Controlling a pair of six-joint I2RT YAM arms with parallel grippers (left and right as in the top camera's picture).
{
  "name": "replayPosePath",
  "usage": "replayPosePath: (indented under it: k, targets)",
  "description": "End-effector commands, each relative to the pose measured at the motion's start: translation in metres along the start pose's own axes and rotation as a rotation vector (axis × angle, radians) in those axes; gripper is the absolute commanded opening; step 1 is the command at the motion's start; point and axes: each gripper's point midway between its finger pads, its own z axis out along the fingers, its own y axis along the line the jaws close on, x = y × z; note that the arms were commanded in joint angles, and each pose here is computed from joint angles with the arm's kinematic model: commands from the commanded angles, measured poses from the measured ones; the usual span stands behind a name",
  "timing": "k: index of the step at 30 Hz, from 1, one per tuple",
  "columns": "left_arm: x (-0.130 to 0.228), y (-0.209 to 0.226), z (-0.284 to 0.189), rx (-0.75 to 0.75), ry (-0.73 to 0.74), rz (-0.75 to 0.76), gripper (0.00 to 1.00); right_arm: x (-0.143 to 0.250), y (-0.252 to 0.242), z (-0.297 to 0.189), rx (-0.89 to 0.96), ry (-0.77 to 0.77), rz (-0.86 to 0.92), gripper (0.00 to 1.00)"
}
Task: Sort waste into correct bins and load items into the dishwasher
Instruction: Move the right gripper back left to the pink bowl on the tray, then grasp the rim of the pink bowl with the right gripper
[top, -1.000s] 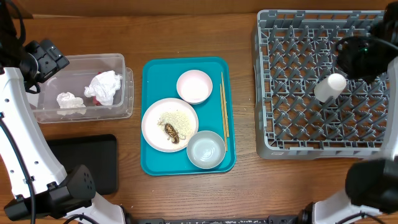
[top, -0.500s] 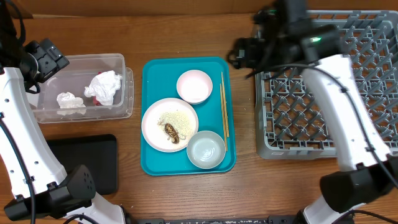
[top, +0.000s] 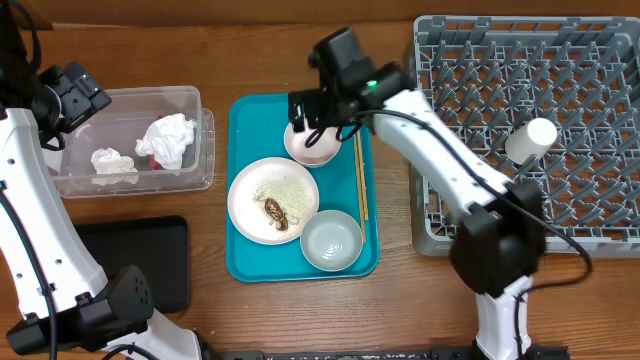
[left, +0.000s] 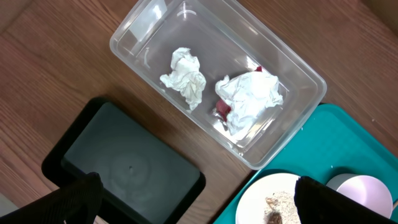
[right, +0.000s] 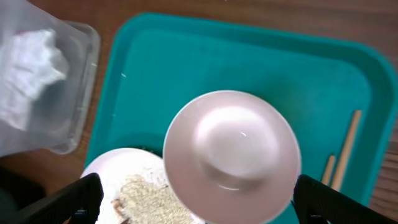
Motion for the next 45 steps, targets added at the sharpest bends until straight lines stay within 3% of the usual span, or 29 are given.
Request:
replayPosePath:
  k: [1,5,10,21,23,26,31,45]
  targets:
    - [-0.001,0.002,-0.001,-0.01,-0.008,-0.009,1.0,-0.008,0.02,0.002,-0.021,-0.051,-0.03,1.0]
    - [-0.001,0.002,-0.001,-0.01,-0.008,-0.009,1.0,-0.017,0.041,0.007,-0.034,-0.115,-0.044,0.96]
    - [-0.001,0.002,-0.001,-0.01,-0.008,-0.009,1.0,-0.016,0.039,0.027,0.096,-0.172,-0.005,0.92]
    - [-0.001,0.002,-0.001,-0.01,-0.008,-0.009,1.0,0.012,0.017,0.082,0.217,-0.104,-0.025,0.89]
    - [-0.001,0.002,-0.001,-0.01,-0.008,-0.009,1.0,0.011,0.017,0.083,0.215,-0.107,-0.024,0.84]
    - [-0.001,0.002,-0.001,-0.01,-0.008,-0.009,1.0,0.012,0.018,0.083,0.214,-0.107,-0.024,0.67]
    - [-0.001,0.002,-0.001,-0.01,-0.008,-0.009,1.0,0.015,0.02,0.087,0.212,-0.106,0.029,0.57]
    - [-0.001,0.002,-0.001,-0.01,-0.008,-0.009,1.0,0.029,0.013,0.104,0.235,-0.07,0.067,0.56]
